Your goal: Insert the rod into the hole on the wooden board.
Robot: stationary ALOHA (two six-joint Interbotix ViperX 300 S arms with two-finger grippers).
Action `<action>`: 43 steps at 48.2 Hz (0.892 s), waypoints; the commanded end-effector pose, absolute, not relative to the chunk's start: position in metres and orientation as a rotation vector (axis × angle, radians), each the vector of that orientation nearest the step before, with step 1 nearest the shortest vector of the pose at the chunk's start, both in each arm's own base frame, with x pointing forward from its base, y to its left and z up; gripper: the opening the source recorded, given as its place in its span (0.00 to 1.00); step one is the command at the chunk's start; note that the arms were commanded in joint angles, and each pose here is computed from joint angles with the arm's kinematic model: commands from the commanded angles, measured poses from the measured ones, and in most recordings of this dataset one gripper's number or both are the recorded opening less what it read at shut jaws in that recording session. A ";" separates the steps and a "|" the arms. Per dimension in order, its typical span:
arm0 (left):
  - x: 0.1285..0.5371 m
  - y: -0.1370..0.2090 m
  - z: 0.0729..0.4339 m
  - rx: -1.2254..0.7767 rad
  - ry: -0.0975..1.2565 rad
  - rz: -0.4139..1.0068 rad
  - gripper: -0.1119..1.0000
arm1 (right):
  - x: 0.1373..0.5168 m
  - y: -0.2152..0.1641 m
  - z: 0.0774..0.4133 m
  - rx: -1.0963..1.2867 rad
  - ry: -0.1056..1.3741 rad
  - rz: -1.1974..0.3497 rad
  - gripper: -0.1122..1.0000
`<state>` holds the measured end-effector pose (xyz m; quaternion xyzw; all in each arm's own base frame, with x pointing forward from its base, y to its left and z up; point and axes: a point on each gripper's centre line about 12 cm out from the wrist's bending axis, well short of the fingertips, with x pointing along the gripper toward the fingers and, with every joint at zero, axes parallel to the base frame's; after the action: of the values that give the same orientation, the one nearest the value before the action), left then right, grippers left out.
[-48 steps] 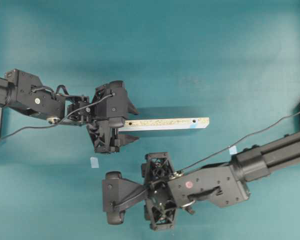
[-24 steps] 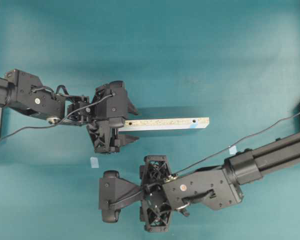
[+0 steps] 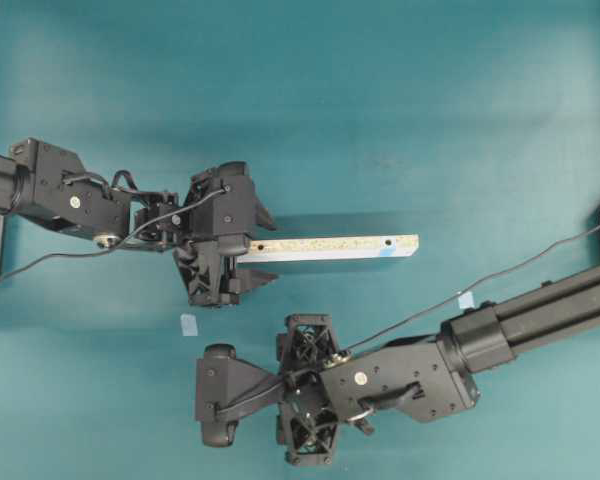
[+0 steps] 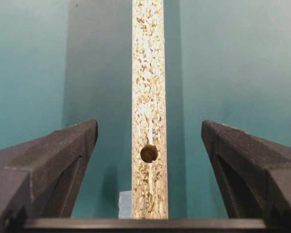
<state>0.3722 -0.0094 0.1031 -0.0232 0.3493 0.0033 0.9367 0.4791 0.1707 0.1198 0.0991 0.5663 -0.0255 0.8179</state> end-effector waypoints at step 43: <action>0.376 -0.012 0.114 -0.054 0.677 0.002 0.99 | 0.485 0.178 0.129 0.222 1.171 -0.036 0.60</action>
<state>0.3722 -0.0100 0.1031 -0.0229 0.3493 0.0026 0.9367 0.4819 0.1735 0.1122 0.1002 0.5676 -0.0262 0.8168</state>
